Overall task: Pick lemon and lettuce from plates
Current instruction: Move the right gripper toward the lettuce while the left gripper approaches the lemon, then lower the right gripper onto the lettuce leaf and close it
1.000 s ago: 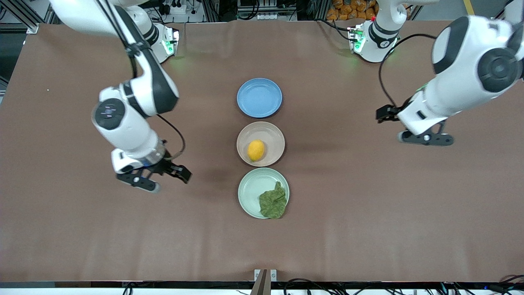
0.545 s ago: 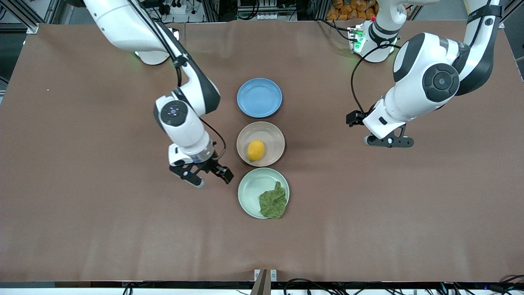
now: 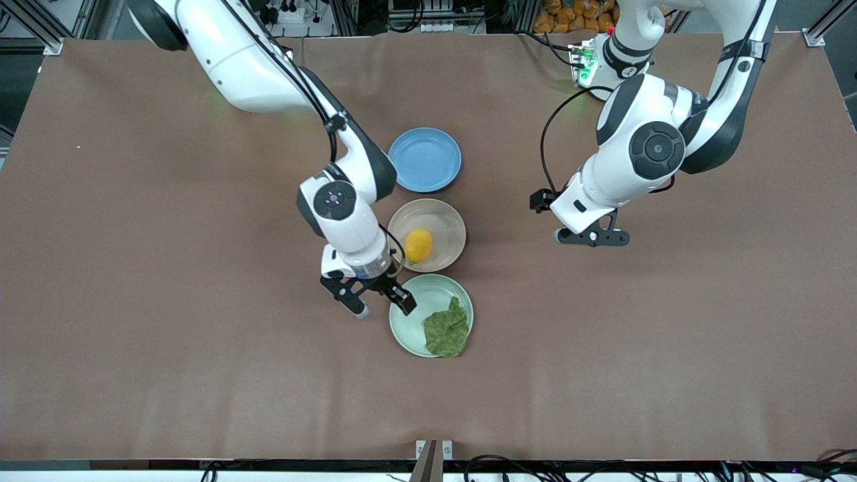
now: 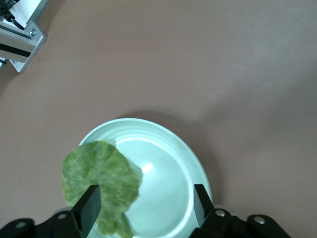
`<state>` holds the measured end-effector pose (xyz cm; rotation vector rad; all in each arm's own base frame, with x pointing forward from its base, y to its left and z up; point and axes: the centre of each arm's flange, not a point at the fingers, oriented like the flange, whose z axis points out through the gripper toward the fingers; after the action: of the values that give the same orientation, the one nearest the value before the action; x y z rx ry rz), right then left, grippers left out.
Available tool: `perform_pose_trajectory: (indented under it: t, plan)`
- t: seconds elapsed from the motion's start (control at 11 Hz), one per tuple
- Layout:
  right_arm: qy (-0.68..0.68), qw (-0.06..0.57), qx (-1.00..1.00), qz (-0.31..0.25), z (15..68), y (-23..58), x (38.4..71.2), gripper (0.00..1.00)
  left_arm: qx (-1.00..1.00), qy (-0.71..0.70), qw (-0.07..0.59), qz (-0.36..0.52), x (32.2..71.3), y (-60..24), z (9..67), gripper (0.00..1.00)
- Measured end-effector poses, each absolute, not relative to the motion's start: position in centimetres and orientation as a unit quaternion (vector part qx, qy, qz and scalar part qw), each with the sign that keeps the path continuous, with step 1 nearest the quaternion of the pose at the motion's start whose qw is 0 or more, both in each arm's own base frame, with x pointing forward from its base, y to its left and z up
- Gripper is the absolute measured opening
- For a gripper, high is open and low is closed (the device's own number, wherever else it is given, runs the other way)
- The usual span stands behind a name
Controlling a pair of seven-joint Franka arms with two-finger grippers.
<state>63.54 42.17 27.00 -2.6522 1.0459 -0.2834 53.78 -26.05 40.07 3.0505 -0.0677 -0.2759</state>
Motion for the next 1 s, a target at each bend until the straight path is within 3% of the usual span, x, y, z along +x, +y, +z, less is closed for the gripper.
perform_pose_trajectory:
  t: [0.18, 0.55, 1.0]
  plan:
    - [0.387, 0.16, -0.901, -0.11, 25.6, 43.8, 64.7, 0.8, 0.995, -0.019, 0.041, -0.086, 54.1, -25.7, 40.5, 1.0]
    - [0.403, 0.222, -0.877, -0.143, 23.0, 45.7, 65.4, 0.78, 0.996, -0.013, 0.046, -0.081, 54.3, -26.1, 40.3, 1.0]
    - [0.391, 0.224, -0.88, -0.149, 20.0, 47.3, 65.1, 0.79, 0.996, -0.007, 0.046, -0.082, 54.5, -26.6, 39.3, 1.0]
